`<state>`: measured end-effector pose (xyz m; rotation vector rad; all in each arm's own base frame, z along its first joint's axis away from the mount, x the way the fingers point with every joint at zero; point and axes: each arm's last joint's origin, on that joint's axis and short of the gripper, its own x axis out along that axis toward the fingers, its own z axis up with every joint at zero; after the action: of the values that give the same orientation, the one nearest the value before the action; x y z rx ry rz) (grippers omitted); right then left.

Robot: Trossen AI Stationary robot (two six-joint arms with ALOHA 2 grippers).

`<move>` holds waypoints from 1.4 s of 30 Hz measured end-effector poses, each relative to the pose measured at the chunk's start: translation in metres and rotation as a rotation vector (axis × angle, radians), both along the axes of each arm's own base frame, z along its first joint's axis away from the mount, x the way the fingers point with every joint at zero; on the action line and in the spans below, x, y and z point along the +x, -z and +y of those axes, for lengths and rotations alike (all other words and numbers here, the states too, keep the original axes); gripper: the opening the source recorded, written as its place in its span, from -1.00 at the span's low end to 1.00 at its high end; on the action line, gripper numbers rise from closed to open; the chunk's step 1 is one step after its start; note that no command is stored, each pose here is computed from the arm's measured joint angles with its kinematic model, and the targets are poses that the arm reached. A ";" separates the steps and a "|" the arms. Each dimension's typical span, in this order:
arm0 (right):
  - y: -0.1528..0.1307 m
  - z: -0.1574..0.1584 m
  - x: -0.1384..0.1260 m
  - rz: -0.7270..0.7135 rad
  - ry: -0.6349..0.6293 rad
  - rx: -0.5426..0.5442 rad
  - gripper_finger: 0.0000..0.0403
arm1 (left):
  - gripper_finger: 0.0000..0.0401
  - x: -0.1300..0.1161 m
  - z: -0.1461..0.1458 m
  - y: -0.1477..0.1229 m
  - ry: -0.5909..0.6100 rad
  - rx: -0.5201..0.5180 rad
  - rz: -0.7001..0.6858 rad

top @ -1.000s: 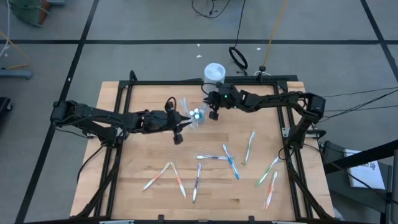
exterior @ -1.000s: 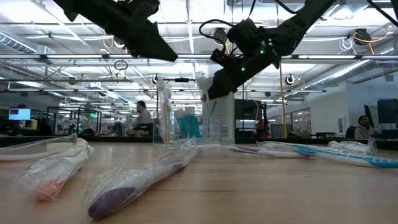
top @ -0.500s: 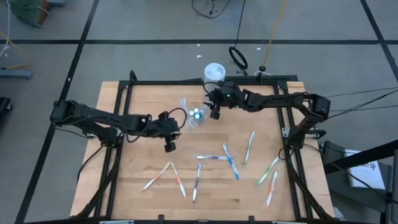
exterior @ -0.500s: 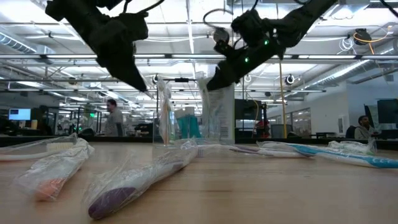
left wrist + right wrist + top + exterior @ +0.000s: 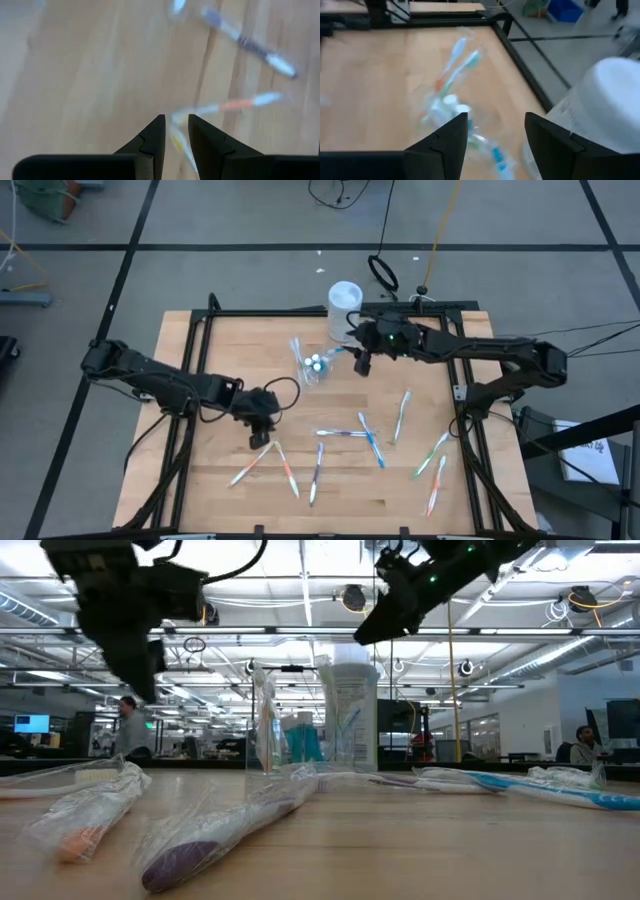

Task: Pick & Place toothbrushing station
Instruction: Put the orange toothbrush into the transparent organizer

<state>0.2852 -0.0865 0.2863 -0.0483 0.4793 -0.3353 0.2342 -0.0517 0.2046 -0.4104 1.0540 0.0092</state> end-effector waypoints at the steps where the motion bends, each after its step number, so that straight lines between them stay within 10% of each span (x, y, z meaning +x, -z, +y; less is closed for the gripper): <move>1: 0.000 0.004 -0.002 -0.001 -0.002 0.021 -0.07 | -0.56 -0.002 -0.003 0.002 -0.015 -0.012 0.032; 14: 0.028 0.033 -0.024 0.078 -0.114 -0.020 -0.07 | -0.56 -0.012 -0.028 0.028 -0.179 -0.182 0.217; 28: 0.026 0.033 -0.024 0.067 -0.115 -0.025 -0.09 | -0.56 0.005 -0.048 0.079 -0.058 -0.079 0.321; 42: 0.025 0.033 -0.024 0.060 -0.114 -0.025 -0.10 | -0.94 -0.001 -0.027 0.037 -0.066 0.016 0.134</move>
<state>0.2611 -0.0537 0.2608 -0.1096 0.5299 -0.2283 0.2331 -0.0792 0.1677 -0.4346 1.1709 0.1056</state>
